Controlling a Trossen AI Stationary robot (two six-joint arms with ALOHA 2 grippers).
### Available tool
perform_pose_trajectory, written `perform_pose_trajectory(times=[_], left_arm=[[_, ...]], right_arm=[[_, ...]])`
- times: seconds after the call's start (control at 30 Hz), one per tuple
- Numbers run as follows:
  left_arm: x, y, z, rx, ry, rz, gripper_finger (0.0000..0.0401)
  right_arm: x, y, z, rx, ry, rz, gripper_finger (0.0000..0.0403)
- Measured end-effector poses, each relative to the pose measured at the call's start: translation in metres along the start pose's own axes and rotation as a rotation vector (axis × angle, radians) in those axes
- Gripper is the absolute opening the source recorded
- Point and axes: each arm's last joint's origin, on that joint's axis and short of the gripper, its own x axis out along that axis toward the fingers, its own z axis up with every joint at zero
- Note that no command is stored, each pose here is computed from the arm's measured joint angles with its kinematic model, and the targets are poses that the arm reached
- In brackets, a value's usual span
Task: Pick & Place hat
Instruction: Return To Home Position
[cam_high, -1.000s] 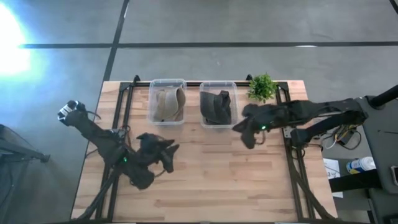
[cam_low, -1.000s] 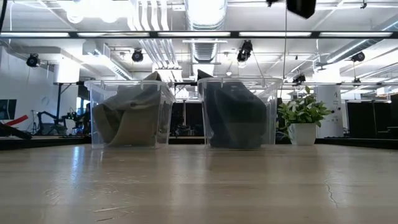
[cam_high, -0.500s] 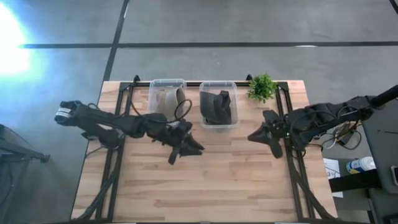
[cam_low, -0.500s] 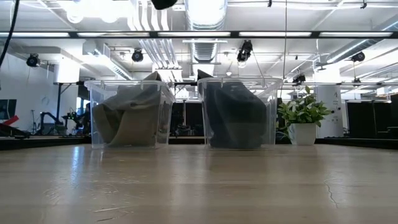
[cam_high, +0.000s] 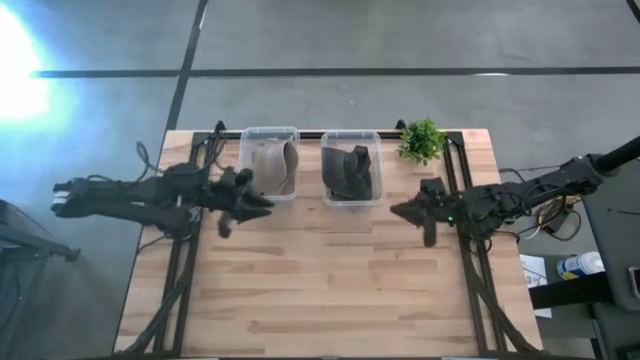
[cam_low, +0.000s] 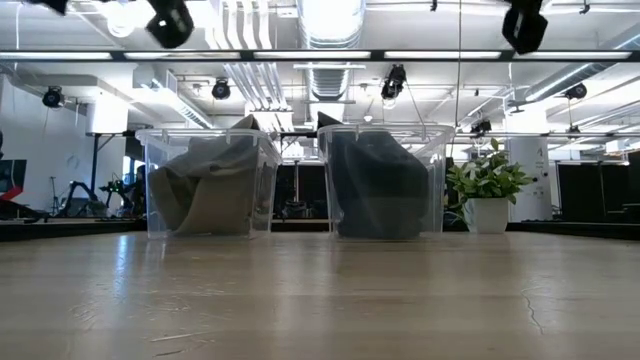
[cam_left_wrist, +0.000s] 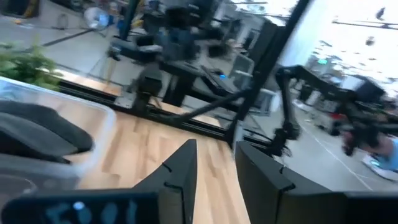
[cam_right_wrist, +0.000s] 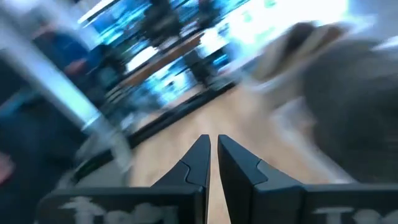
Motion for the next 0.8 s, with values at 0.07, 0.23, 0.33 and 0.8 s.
perform_pose_trajectory(times=[0.07, 0.23, 0.33, 0.8], left_arm=[[-0.013, 0.002, -0.01, -0.002, -0.008, -0.02, 0.0104], [-0.036, 0.008, -0.037, 0.003, -0.032, -0.035, 0.0104], [-0.046, 0.012, -0.052, 0.01, -0.049, -0.038, 0.0104], [-0.069, 0.025, -0.086, 0.141, -0.178, 0.067, 0.0104]], right_arm=[[0.001, -0.004, -0.001, 0.063, -0.052, -0.08, 0.0029], [0.007, -0.003, -0.005, 0.013, -0.044, -0.09, 0.0029], [0.011, -0.006, -0.01, -0.007, -0.024, -0.111, 0.0029], [0.035, -0.009, -0.032, -0.071, 0.077, -0.184, 0.0029]])
